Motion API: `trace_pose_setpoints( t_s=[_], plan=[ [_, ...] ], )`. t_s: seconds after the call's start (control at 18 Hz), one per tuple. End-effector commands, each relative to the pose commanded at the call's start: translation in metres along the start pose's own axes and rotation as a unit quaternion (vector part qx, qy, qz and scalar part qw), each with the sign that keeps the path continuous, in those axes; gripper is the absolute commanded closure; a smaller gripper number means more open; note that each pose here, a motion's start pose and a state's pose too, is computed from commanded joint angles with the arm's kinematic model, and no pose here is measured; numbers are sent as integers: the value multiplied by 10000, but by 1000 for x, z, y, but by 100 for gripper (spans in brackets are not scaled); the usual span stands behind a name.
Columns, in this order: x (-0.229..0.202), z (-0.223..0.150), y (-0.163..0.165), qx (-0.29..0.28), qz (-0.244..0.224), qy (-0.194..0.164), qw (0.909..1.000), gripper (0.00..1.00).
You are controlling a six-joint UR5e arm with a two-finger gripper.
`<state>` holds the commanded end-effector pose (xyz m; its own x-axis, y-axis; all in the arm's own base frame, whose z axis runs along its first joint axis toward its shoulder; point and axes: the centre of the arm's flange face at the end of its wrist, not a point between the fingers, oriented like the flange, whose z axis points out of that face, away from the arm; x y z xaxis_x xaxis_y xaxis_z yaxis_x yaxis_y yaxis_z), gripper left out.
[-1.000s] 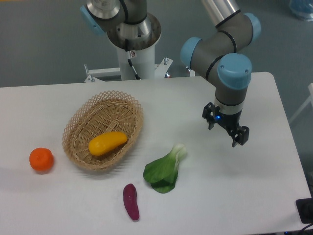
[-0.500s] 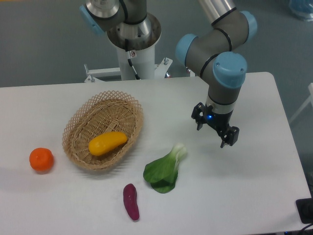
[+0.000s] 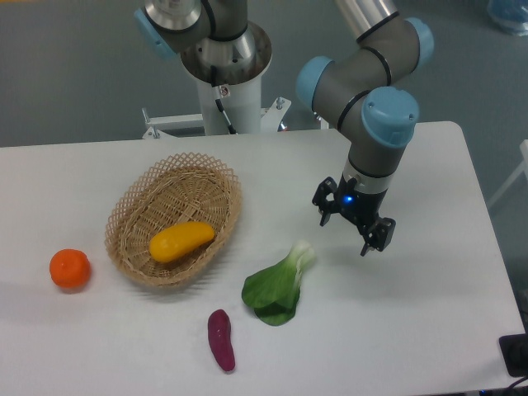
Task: Pick up the mango from the basket
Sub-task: 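Move the open gripper over the yellow mango in the basket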
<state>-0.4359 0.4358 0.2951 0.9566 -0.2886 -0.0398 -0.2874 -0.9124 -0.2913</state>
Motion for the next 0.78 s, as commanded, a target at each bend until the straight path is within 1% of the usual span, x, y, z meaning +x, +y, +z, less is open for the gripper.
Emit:
trace_pose_setpoints(
  t_s=[0.28, 0.56, 0.78],
  plan=[
    [32, 14, -50, 10, -83, 198, 9998, 0],
    [84, 36, -110, -57, -91, 415, 9991, 0],
    [112, 47, -131, -100, 2, 556, 9984, 0]
  ],
)
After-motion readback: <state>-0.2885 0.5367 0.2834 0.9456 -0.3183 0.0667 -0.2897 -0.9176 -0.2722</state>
